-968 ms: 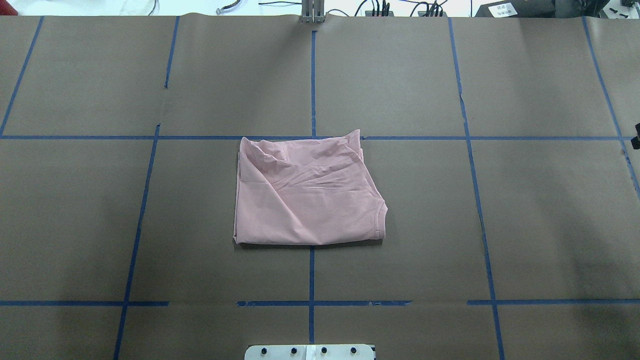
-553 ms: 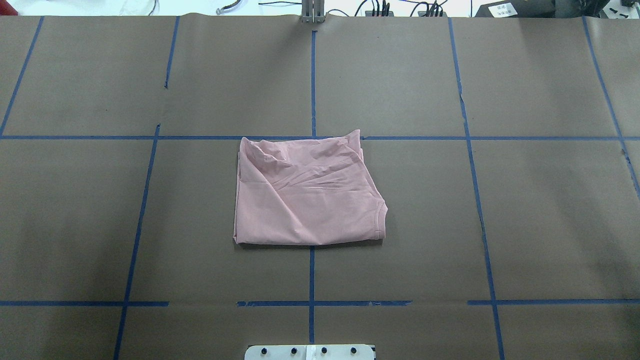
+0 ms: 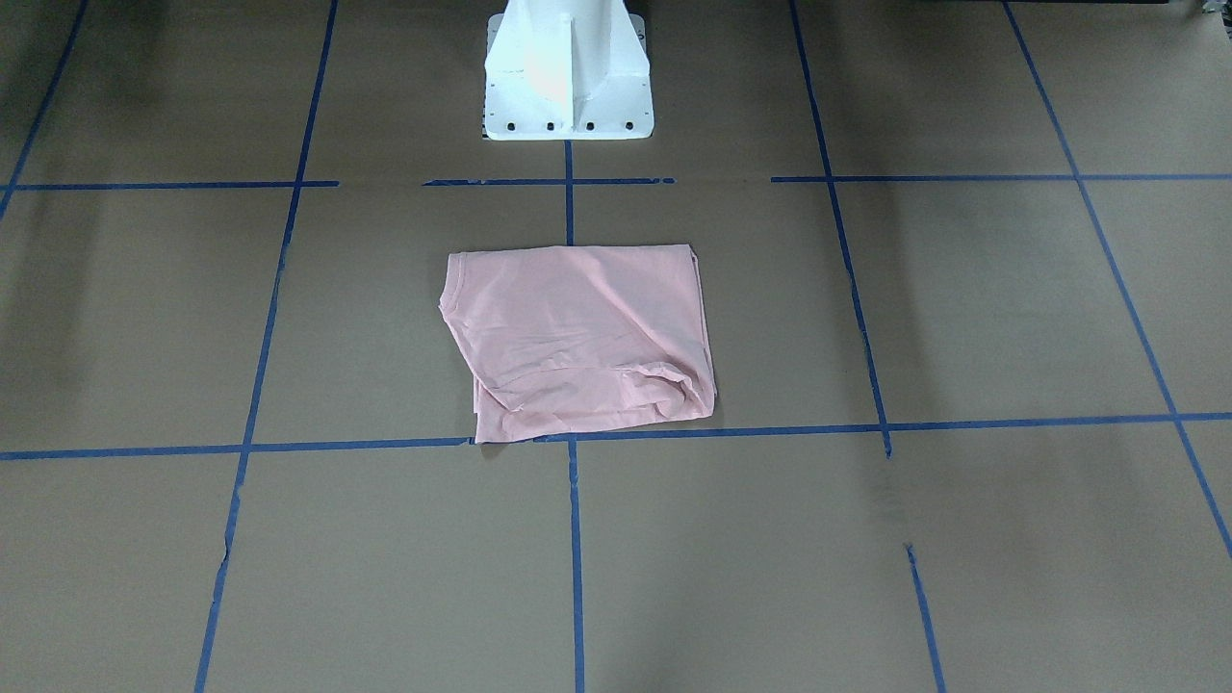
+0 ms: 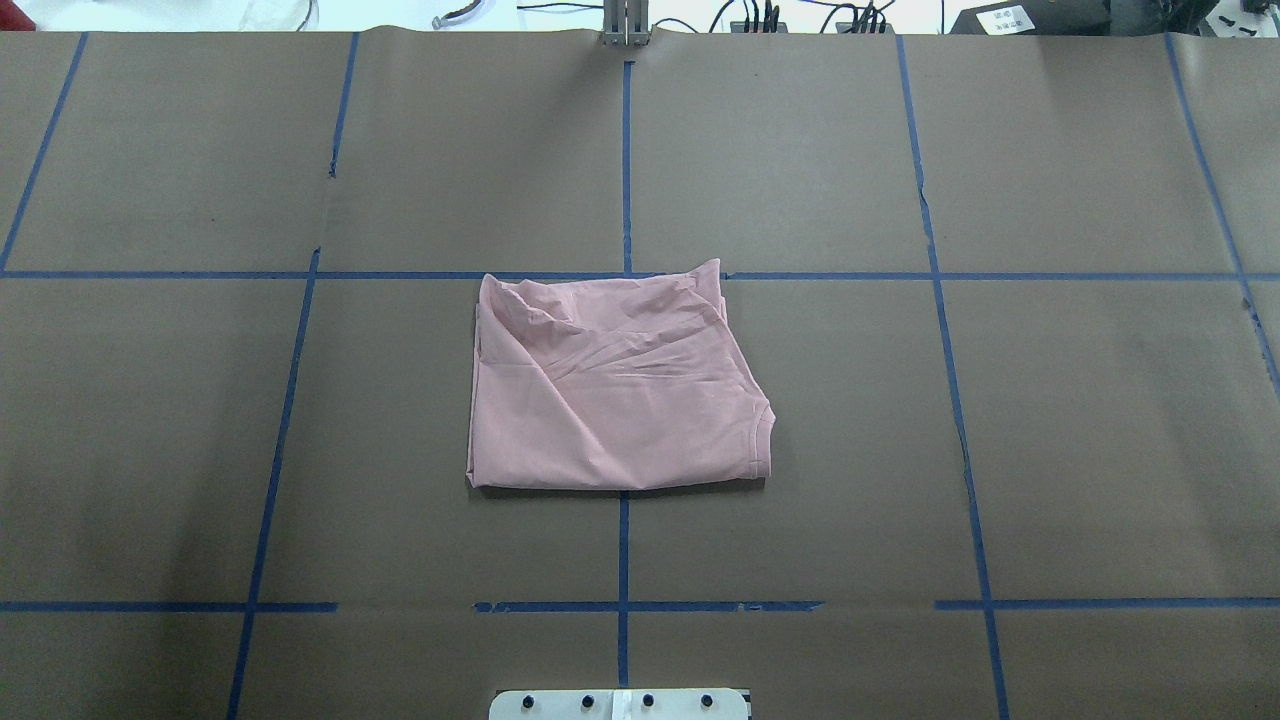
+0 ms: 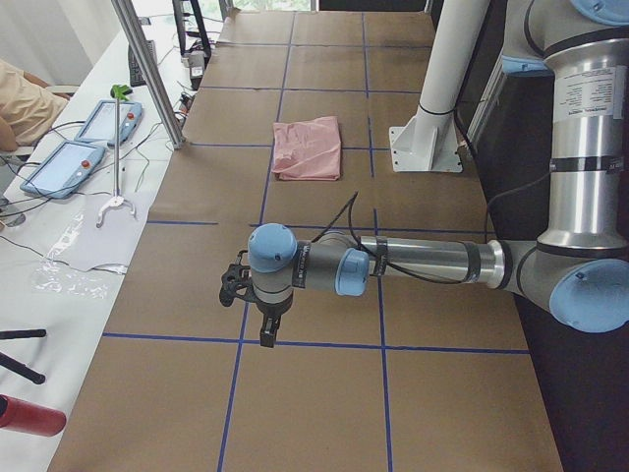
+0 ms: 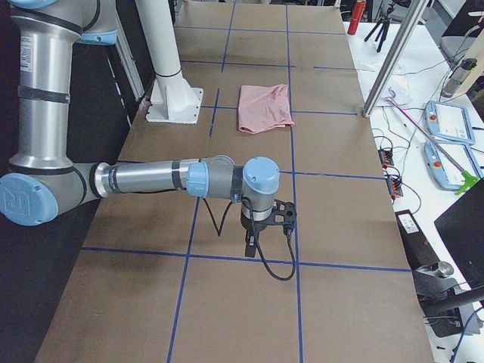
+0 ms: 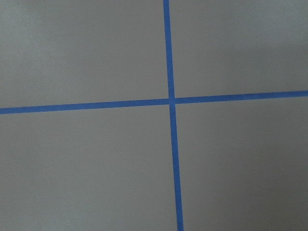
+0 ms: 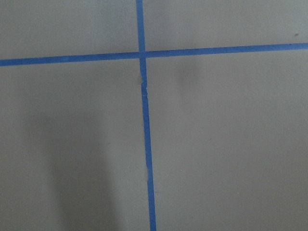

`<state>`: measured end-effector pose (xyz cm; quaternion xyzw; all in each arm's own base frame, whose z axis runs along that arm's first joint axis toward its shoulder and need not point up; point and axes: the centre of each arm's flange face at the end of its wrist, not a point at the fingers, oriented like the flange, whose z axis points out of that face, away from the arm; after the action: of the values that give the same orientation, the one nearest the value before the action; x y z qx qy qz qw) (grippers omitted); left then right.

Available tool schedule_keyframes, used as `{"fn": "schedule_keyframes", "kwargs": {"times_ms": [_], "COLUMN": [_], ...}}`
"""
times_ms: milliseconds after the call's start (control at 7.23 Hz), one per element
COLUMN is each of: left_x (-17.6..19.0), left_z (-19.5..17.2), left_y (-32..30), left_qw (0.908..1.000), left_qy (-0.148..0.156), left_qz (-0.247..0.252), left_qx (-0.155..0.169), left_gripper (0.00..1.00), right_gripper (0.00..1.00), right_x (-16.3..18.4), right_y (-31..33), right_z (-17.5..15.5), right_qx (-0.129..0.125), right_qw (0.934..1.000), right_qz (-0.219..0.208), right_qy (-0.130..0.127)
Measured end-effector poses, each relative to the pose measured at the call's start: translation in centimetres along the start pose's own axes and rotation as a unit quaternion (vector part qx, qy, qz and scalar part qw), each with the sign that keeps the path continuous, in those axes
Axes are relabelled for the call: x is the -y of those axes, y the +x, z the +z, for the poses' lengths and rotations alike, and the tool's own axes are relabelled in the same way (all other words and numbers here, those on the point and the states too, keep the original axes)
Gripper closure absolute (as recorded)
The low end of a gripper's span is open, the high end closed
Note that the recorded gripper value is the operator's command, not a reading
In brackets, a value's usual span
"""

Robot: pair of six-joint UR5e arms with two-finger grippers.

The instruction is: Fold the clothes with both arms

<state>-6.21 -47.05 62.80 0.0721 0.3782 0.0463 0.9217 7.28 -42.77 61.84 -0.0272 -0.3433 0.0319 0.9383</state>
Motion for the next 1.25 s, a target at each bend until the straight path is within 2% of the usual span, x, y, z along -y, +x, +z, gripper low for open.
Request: {"fn": "schedule_keyframes", "kwargs": {"times_ms": [1245], "left_x": [-0.4], "left_z": [0.2], "left_y": [-0.3], "left_qw": [1.0], "left_qy": [-0.002], "left_qz": [-0.004], "left_qx": [0.0], "left_gripper": [0.0], "right_gripper": [0.0], "right_x": [-0.4], "right_y": [1.4], "right_z": [1.2], "right_qx": [-0.002], "right_qw": [0.9998], "right_qz": [0.014], "right_qy": [-0.01]}}
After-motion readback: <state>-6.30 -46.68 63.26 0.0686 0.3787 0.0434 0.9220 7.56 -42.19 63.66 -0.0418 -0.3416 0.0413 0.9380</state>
